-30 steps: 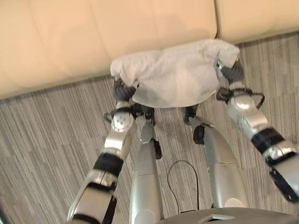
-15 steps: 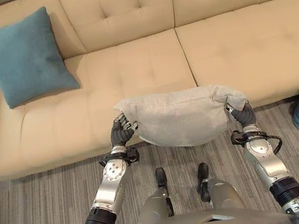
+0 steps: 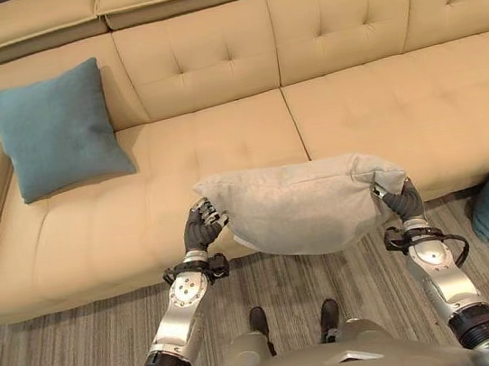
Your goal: Pick up all the scattered cushions and arrange them neatly on the sofa.
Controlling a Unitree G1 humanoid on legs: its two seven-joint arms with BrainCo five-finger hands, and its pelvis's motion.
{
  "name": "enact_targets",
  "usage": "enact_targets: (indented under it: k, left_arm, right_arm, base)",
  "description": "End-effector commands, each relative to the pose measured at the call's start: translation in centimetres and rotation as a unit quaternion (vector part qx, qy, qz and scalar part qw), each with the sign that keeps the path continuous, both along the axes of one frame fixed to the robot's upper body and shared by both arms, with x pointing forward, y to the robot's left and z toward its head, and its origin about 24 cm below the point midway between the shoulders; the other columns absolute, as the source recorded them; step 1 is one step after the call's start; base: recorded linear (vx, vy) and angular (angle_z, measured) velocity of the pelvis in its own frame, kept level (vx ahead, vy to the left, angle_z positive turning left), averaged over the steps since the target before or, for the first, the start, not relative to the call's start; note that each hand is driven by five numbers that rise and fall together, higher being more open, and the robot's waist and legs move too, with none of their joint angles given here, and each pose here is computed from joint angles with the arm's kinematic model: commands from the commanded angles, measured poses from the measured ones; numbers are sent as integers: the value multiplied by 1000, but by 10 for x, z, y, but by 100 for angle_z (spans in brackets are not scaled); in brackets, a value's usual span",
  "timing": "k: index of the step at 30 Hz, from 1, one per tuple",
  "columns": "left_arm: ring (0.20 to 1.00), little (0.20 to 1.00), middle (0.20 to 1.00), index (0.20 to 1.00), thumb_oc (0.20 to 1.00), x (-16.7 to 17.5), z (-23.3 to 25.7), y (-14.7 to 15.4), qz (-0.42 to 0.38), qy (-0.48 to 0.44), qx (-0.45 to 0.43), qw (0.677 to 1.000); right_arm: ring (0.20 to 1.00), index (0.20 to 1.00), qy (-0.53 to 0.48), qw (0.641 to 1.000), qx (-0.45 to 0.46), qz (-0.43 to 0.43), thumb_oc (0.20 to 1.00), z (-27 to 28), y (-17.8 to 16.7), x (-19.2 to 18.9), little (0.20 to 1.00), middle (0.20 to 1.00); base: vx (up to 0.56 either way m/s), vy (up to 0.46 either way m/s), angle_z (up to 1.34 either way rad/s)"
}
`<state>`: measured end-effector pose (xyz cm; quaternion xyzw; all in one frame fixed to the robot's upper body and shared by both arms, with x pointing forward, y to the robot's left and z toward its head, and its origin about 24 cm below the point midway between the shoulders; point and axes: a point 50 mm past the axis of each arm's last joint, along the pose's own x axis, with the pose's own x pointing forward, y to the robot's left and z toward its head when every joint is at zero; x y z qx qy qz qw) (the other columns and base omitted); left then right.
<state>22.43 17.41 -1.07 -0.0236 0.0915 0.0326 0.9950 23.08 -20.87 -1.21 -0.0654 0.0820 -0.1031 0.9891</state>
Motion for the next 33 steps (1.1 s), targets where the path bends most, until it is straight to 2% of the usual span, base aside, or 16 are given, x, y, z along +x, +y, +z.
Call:
enact_targets:
  k: [1,8,13,23,33]
  left_arm:
    - [200,200,200,200,200,19,37,0,-25,-99,18,995]
    - [200,200,200,200,200,16,49,17,-21,-128,82,988]
    - [200,200,200,200,200,15,48,16,-16,-126,63,990]
    - [200,200,200,200,200,24,50,-3,-34,-134,27,990]
    - [200,200,200,200,200,23,48,1,-38,-125,41,991]
  right_arm:
    - [200,200,-135,990,-3,33,200,52,10,20,200,200]
    - [200,200,-173,979,12,106,200,71,38,34,200,200]
    - [200,200,-175,978,2,114,200,74,41,37,200,200]
    - [200,200,-165,983,-21,71,200,69,15,29,200,200]
    - [200,200,-161,986,-13,51,200,67,9,26,200,200]
  base:
    - [175,135,5]
    - [217,263,-61]
    - [178,-47,-24]
    - [194,-170,60]
    - [138,-8,17]
